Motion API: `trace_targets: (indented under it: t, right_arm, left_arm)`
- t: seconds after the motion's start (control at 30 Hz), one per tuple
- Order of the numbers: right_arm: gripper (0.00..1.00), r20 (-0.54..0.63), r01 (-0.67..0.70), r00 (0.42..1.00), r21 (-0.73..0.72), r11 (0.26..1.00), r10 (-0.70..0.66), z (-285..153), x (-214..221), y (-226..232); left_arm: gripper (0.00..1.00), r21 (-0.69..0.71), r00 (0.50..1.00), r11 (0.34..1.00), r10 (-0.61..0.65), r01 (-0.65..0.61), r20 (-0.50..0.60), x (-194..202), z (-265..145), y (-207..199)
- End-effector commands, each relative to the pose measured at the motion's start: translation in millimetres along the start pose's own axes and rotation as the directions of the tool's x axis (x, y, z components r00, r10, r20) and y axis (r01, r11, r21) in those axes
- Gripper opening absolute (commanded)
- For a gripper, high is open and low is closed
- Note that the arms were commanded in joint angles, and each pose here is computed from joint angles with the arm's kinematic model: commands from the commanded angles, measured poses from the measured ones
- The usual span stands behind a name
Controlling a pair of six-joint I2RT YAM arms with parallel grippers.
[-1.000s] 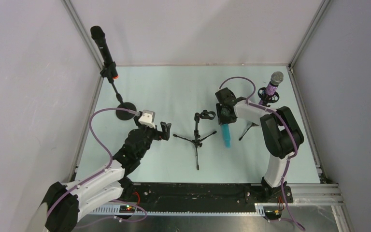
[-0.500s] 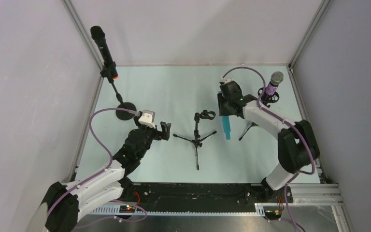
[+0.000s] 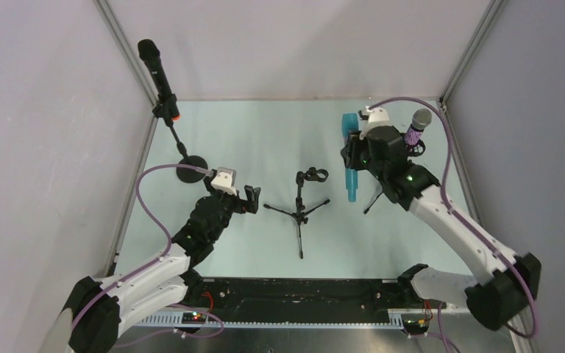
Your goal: Attach the microphones to the stand
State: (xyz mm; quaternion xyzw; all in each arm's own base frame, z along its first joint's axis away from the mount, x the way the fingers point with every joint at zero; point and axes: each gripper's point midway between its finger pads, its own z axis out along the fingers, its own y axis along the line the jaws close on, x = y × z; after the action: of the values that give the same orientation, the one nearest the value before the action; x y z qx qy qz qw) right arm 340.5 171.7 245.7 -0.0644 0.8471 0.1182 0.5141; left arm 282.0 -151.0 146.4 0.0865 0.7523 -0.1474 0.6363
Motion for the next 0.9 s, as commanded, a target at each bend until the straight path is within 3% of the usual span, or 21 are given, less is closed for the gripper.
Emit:
trace_targets:
  t: [0.0,0.1,0.33,0.67,0.87]
  right_arm:
    - [0.00,0.212,-0.007,0.977,-0.076,0.997,0.023,-39,-38,6]
    - [0.00,0.352,-0.021,0.934,-0.134,0.991,0.067,-73,-58,7]
    - [0.00,0.546,0.038,0.832,-0.239,0.970,0.102,-120,-67,10]
    - [0.00,0.633,0.179,0.769,-0.348,0.920,0.090,-153,-68,31]
    - [0.00,0.665,0.219,0.736,-0.406,0.887,0.123,-168,-77,43]
  left_arm:
    - [1.00,0.001,0.998,1.000,0.006,-0.006,0.059,-24,2,-3]
    - [1.00,-0.004,0.998,1.000,0.005,-0.004,0.061,-24,2,-2]
    - [1.00,-0.018,0.997,1.000,-0.007,0.008,0.070,-27,1,0]
    - [1.00,-0.025,0.991,0.998,-0.047,0.050,0.123,-46,-6,1]
    - [1.00,0.029,0.984,0.995,-0.097,0.094,0.149,-83,-11,-12]
